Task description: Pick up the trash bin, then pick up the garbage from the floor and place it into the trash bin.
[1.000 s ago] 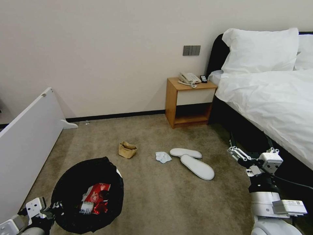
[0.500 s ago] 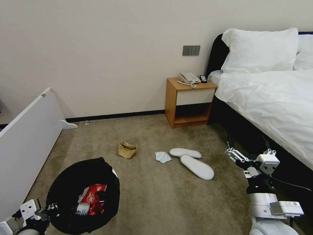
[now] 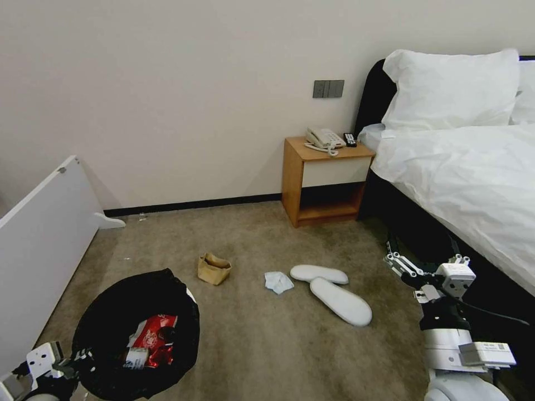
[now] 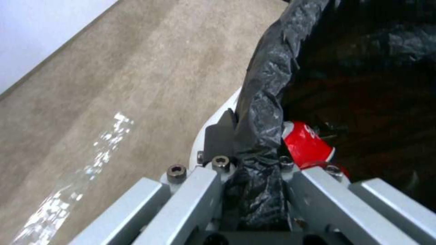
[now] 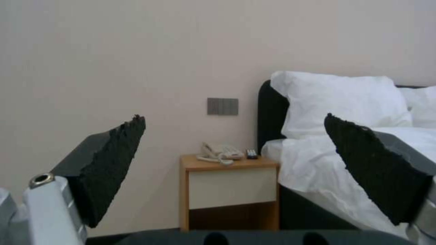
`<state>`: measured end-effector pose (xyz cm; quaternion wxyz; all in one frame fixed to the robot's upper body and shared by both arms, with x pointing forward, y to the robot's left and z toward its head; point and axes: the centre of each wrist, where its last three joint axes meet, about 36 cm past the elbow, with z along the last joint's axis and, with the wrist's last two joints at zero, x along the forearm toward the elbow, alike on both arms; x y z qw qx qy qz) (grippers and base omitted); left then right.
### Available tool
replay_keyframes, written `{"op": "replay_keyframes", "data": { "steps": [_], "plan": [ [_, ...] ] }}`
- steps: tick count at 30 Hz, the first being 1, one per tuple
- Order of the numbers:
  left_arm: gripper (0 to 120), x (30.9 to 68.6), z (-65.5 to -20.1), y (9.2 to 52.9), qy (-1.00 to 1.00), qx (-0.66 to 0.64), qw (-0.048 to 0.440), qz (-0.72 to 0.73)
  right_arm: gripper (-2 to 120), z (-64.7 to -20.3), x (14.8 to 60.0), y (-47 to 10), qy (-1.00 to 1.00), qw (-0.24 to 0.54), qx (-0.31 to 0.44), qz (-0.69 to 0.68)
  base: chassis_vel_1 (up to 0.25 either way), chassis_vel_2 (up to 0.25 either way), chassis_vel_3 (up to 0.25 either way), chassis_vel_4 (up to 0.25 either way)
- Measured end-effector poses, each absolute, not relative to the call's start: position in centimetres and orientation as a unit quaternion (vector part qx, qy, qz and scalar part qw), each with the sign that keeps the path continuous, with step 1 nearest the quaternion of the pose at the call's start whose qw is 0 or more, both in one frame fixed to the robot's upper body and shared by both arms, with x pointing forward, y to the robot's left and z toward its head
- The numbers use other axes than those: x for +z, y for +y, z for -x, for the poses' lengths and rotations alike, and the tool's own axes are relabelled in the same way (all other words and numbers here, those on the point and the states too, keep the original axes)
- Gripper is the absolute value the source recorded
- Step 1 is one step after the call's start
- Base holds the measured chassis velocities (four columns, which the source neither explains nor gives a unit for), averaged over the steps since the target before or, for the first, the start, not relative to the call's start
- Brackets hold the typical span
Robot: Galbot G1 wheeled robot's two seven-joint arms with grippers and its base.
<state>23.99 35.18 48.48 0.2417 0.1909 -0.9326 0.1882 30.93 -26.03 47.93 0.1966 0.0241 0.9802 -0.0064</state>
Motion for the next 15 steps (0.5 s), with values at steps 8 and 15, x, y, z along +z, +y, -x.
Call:
{"op": "replay_keyframes", "data": {
  "steps": [8, 15],
  "plan": [
    [2, 48.28, -23.95, 35.56, -0.931, 0.188, 0.243, -0.197, 100, -31.19, 47.65, -25.96, 0.98, 0.195, -0.005, -0.024, -0.164, 0.149, 0.16, -0.164],
    [2, 48.22, -23.96, 35.88, -0.93, 0.189, 0.243, -0.201, 100, -31.43, 47.47, -25.85, 0.981, 0.194, -0.004, -0.024, -0.05, 0.047, 0.048, -0.053]
  ]
}}
